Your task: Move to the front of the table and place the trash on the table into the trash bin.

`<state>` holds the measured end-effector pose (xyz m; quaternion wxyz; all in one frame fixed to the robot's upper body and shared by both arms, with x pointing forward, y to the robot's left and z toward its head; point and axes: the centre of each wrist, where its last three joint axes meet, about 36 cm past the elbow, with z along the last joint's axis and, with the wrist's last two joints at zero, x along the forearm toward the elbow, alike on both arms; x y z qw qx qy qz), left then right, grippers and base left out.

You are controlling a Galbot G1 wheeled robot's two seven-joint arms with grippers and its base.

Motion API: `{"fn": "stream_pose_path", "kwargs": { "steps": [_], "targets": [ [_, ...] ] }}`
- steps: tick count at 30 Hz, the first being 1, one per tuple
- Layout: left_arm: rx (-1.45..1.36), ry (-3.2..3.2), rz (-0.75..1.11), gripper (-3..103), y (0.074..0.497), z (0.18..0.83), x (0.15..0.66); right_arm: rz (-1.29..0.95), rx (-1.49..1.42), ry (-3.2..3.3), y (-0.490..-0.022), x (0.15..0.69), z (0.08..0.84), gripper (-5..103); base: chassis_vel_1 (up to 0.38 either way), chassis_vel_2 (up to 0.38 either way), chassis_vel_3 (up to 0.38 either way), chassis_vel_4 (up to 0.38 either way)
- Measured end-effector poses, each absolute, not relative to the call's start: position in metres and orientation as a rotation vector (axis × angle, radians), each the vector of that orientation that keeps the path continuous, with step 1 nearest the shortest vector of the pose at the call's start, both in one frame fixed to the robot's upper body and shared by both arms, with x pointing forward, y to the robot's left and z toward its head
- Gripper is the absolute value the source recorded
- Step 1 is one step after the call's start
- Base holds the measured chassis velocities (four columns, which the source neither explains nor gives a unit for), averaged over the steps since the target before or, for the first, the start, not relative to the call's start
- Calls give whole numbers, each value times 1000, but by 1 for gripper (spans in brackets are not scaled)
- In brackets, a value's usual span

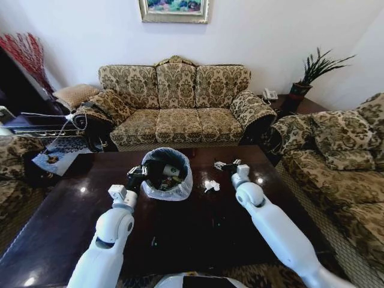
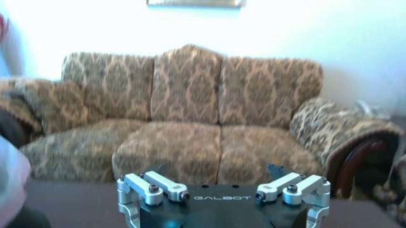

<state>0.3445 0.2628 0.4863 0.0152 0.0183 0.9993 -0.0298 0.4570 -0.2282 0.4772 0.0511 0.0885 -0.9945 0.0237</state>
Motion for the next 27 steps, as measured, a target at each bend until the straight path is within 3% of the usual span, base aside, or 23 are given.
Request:
{"fn": "stream_pose_path", "kwargs": {
  "steps": [4,16,27],
  "targets": [
    [51,3108,-94,3,264,487,345,63,314,-2989,-229,448,482,100,0,0,0,0],
    [41,3085,-105,3,270,494,347,10,330,-2775,-233,470,382,100,0,0,0,0],
    [50,3070,-94,3,270,500,351,-27,369,-2679,-204,492,309,100,0,0,0,0]
  ]
}}
